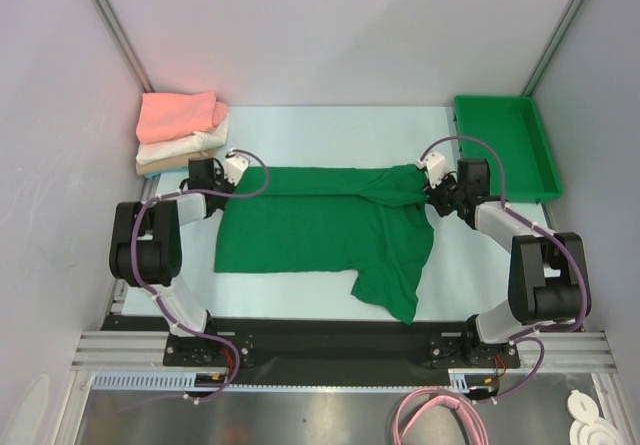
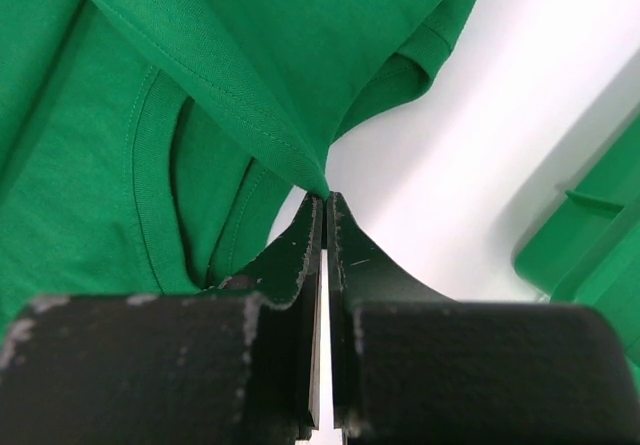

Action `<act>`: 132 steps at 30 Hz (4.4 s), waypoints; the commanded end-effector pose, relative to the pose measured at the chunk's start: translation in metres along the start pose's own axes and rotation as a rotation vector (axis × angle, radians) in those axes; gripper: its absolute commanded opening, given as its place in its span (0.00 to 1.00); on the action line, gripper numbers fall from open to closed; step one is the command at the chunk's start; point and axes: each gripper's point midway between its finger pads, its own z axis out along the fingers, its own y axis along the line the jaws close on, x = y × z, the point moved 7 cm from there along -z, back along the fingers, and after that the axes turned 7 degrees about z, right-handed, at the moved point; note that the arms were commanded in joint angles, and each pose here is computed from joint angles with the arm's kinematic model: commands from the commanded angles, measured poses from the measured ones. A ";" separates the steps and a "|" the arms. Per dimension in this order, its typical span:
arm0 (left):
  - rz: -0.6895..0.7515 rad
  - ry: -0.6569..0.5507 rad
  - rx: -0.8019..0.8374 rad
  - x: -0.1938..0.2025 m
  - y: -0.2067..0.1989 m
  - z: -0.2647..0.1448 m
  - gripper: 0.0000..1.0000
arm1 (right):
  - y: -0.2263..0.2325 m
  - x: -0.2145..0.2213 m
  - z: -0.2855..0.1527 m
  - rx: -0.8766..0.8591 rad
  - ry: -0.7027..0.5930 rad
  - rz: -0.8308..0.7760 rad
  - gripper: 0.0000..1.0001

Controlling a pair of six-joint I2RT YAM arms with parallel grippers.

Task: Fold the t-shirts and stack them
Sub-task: Fold the tshirt

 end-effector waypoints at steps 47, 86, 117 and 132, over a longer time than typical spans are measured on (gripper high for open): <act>-0.313 -0.164 0.438 -0.076 -0.057 -0.075 0.00 | -0.015 -0.014 0.014 -0.026 -0.017 0.048 0.00; -0.296 -0.043 0.569 -0.030 -0.096 -0.039 0.00 | 0.032 -0.027 0.020 -0.429 0.050 0.071 0.33; -0.307 -0.002 0.582 -0.025 -0.099 -0.032 0.00 | 0.047 -0.040 0.073 -0.354 0.123 0.028 0.41; -0.305 0.007 0.583 -0.024 -0.100 -0.031 0.01 | 0.068 -0.055 0.092 -0.295 0.113 -0.079 0.40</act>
